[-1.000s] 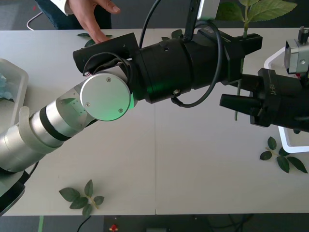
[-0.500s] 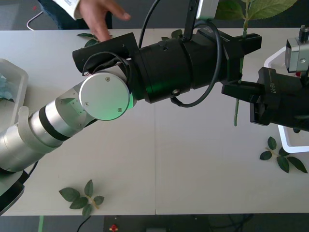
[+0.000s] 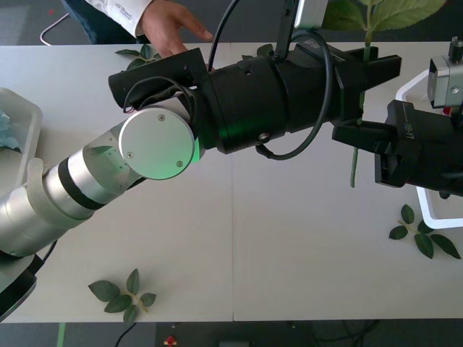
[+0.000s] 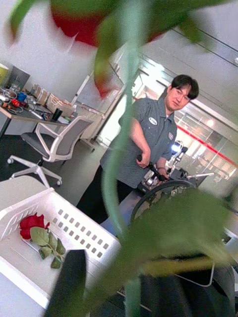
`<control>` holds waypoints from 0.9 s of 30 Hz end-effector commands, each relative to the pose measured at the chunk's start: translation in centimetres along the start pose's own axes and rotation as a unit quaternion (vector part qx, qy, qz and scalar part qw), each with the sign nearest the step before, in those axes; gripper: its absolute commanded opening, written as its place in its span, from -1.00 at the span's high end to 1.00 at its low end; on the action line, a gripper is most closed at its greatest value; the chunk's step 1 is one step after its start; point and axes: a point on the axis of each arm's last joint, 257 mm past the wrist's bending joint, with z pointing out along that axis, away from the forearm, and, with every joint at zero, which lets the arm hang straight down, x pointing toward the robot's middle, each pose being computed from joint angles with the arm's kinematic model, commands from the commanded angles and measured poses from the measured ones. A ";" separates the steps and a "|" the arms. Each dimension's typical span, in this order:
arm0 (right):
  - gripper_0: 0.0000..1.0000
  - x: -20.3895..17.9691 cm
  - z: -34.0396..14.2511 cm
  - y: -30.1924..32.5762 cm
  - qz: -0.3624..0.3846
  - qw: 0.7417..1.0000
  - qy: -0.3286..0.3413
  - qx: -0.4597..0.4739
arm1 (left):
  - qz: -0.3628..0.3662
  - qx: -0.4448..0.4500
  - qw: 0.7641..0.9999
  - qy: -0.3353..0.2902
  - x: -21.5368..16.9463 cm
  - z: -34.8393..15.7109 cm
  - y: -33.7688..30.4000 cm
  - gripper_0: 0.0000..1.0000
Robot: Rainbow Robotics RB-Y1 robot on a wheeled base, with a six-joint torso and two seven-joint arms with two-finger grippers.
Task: Place the red flowers into the right box and the blue flowers into the left box. If a person shows an open palm, hand one flower to the person first, then continue sorting.
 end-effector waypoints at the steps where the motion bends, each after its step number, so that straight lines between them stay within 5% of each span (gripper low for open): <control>1: 1.00 -2.0 1.2 1.9 -0.029 0.999 -0.021 -0.027 | 0.027 0.009 1.000 -0.002 -1.4 0.3 -0.7 -1.00; 27: 1.00 -2.3 1.3 2.2 -0.026 0.999 -0.026 -0.032 | 0.027 0.009 1.000 -0.002 -1.4 0.3 -0.7 -1.00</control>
